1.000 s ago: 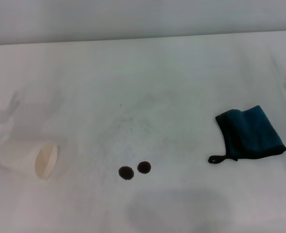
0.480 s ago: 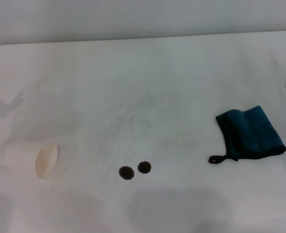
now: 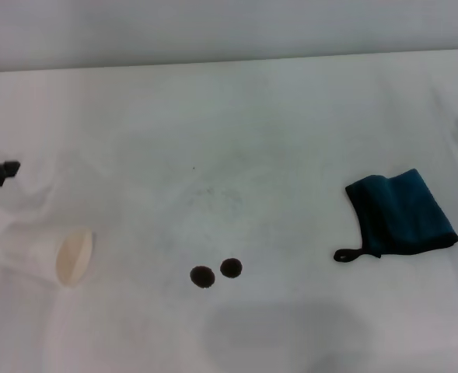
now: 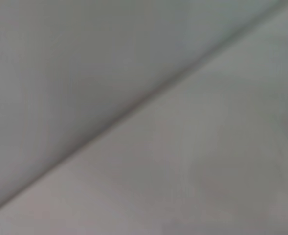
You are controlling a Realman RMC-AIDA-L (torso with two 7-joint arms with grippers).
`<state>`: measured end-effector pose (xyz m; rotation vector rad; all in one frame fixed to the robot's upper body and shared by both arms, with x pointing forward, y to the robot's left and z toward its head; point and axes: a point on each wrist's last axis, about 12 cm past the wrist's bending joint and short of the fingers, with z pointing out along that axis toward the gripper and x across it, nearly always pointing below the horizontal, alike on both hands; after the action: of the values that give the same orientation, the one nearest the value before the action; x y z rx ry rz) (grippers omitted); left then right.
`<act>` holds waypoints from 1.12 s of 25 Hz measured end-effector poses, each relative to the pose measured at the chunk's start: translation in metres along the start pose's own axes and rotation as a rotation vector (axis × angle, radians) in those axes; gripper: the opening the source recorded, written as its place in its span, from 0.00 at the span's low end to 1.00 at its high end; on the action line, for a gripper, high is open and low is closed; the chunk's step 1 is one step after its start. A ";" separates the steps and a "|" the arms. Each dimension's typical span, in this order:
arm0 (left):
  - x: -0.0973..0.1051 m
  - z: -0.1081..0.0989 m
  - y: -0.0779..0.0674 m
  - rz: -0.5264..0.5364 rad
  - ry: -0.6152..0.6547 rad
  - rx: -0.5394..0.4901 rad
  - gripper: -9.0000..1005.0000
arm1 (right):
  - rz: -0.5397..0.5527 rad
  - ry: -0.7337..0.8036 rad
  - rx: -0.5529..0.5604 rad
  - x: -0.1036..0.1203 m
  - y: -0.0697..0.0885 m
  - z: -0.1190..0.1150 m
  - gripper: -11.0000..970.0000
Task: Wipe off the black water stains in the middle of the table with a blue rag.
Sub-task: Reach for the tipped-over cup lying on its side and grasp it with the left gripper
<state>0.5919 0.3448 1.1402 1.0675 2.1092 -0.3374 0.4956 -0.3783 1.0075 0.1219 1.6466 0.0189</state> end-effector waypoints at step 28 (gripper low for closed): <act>-0.108 0.027 -0.017 0.621 0.406 0.342 0.88 | 0.049 -0.081 0.117 -0.015 -0.012 0.013 0.88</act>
<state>0.6338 0.2570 1.1965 2.0635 1.9547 -0.1844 0.5084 -0.3923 1.0209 0.2491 1.5633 -0.0450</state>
